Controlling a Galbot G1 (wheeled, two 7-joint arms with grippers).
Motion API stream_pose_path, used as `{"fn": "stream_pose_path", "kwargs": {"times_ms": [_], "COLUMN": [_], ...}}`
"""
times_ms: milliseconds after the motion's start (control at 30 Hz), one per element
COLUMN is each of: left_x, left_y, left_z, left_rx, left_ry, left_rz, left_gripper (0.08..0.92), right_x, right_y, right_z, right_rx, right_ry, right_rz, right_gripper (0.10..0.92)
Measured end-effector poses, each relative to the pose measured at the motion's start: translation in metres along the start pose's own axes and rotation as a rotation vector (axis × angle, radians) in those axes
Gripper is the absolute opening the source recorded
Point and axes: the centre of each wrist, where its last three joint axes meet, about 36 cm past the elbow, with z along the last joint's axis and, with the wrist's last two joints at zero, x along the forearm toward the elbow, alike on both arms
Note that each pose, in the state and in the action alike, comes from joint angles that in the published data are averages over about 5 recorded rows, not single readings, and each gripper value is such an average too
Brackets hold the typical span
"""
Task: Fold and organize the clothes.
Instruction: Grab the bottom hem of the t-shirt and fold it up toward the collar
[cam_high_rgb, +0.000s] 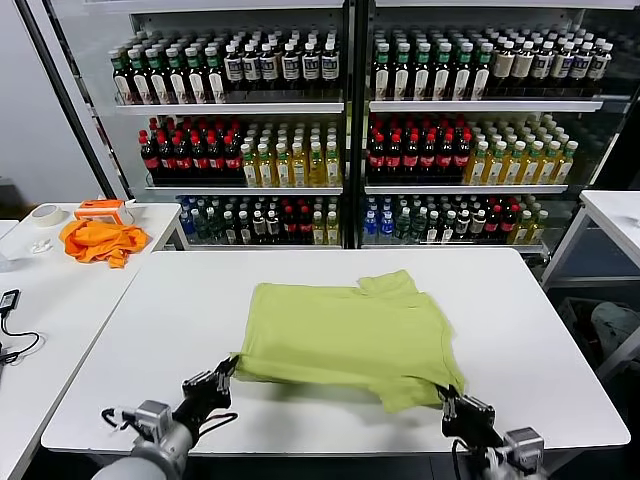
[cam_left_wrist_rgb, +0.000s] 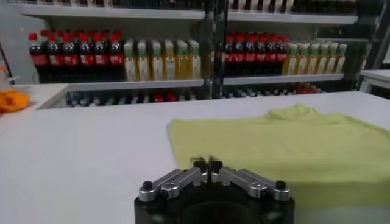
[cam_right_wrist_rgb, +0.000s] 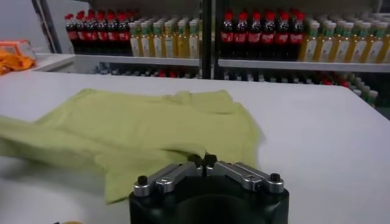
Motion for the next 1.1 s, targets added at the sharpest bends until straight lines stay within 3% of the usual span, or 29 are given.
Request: {"fn": "stream_pose_path", "kwargs": {"times_ms": [667,833,1100], "left_x": [-0.091,-0.105,-0.112], "left_y": [0.023,0.029,0.039], "left_z": [0.017,0.026,0.034], "left_rx": [-0.007,-0.007,0.001], "left_ry": [0.019,0.034,0.024], "left_rz": [0.021,0.001,-0.022], "left_gripper": [0.085,0.130,0.357], "right_x": [-0.055,-0.061,-0.059], "right_y": [-0.002,-0.003,-0.011], "right_z": [0.006,0.005,0.001], "right_rx": [-0.042,-0.048,-0.042], "right_ry": [0.055,0.056,0.065], "right_rz": [0.012,0.015,0.015], "right_gripper": [0.135,0.270,0.495]}}
